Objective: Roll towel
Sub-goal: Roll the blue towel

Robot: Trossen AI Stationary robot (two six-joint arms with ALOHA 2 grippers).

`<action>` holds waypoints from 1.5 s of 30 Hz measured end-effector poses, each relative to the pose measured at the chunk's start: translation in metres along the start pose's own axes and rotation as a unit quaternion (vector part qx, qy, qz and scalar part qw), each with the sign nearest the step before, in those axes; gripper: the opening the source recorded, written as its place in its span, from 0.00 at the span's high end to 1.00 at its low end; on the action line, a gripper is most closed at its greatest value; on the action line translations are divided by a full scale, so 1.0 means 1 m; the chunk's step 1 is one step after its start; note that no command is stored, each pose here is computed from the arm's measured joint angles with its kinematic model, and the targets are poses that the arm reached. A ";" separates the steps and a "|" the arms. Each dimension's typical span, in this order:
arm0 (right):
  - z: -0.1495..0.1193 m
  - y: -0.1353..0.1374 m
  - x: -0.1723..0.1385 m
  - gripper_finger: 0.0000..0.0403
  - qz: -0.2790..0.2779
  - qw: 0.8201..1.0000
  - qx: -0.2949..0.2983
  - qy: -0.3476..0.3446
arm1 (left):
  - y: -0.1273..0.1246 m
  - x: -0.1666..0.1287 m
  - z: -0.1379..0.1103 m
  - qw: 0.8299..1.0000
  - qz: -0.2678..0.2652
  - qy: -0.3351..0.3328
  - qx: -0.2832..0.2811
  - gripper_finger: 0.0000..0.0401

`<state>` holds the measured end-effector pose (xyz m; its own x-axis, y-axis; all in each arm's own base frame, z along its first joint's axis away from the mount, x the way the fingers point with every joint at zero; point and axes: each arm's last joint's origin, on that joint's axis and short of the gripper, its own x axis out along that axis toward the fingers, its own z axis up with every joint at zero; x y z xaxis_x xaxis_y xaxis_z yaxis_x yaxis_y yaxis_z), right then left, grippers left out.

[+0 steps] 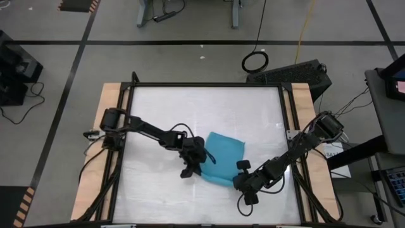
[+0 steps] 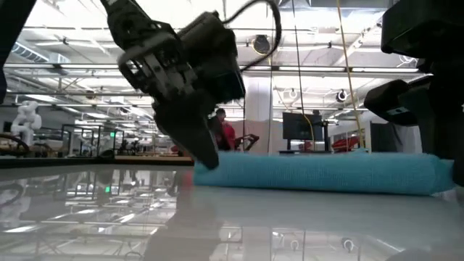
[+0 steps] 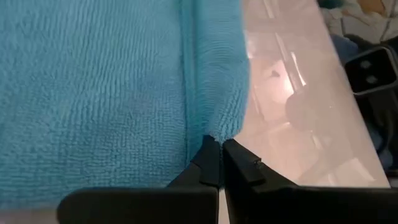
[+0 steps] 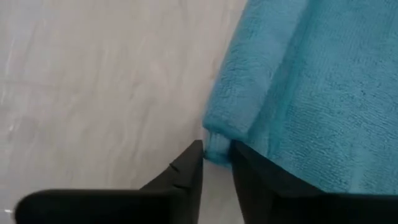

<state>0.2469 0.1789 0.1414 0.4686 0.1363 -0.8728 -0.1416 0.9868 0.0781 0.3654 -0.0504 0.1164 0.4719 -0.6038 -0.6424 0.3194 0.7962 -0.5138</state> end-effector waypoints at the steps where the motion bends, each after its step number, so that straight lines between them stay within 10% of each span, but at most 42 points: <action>1: 0.000 0.000 0.000 0.79 0.000 1.000 0.002 0.000 | 0.003 0.002 0.001 1.000 0.000 0.000 -0.006 0.99; 16: 0.011 0.042 -0.031 0.63 -0.117 0.979 -0.162 -0.036 | 0.022 -0.008 0.011 0.998 -0.014 -0.020 -0.050 1.00; 30: 0.014 0.060 0.025 0.63 -0.212 0.936 -0.280 -0.018 | 0.028 -0.013 0.012 0.995 -0.018 -0.025 -0.094 1.00; 45: 0.009 0.057 0.030 0.67 -0.263 0.939 -0.215 0.046 | 0.030 -0.014 0.013 0.993 -0.008 -0.032 -0.114 0.97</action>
<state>0.2606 0.2397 0.1243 0.4980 -0.3884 -0.7754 -0.2596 0.7863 -0.5606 0.3787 -0.0173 0.1173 0.5224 -0.6063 -0.5996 0.1352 0.7532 -0.6437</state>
